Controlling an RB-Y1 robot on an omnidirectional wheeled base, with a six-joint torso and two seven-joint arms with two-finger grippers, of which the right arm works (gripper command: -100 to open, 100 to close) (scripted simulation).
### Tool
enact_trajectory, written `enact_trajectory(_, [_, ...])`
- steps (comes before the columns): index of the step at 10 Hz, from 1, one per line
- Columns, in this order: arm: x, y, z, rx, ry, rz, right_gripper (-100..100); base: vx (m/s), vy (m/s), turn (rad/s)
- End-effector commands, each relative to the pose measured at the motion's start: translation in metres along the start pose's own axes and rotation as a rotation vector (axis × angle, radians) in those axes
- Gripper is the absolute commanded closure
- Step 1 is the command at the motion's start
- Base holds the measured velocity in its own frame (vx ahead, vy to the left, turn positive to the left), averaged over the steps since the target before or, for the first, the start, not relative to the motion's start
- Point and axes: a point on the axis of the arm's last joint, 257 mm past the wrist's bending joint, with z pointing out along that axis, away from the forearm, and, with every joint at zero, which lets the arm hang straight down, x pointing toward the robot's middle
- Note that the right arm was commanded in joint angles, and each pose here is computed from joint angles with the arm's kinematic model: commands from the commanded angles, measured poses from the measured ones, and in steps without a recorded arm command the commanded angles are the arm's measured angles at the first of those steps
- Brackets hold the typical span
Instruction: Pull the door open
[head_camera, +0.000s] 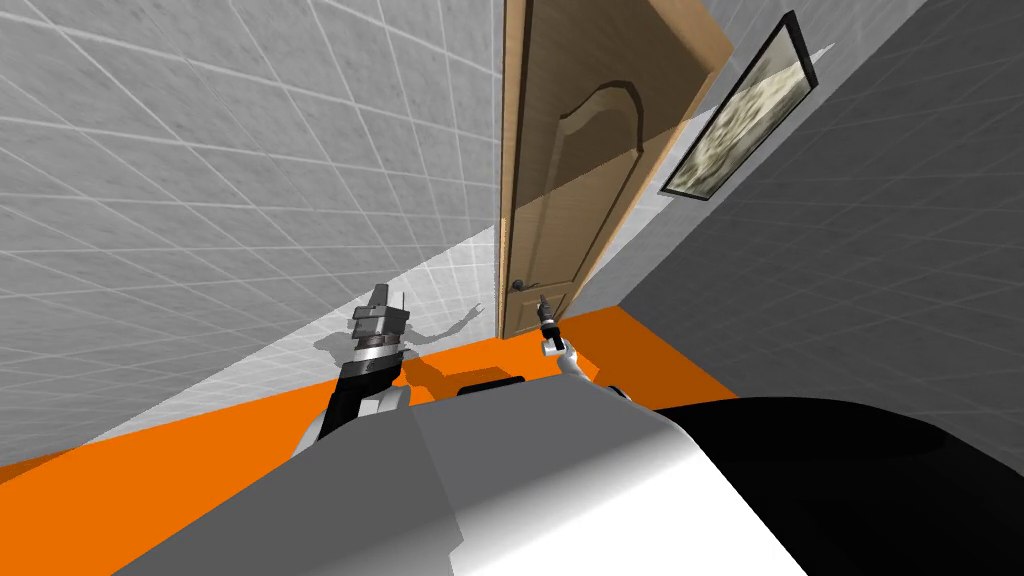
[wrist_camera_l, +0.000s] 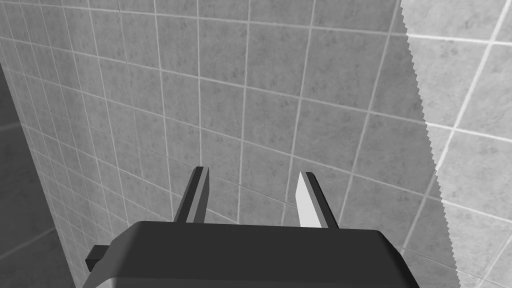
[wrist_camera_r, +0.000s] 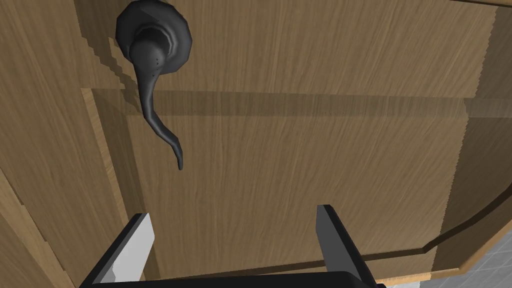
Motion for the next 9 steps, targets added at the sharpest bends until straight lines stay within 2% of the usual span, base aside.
enact_trajectory(1, [-0.001, -0.011, 0.0002, 0.024, 0.001, 0.001, -100, 0.024, -0.048, 0.153])
enact_trajectory(3, [-0.003, -0.023, 0.0029, 0.054, 0.002, 0.002, -100, 0.021, -0.081, 0.196])
enact_trajectory(5, [-0.005, -0.035, 0.001, 0.082, 0.001, 0.002, -100, 0.021, -0.054, 0.098])
enact_trajectory(9, [-0.009, -0.056, 0.0005, 0.138, 0.0, 0.002, -100, 0.019, -0.066, 0.176])
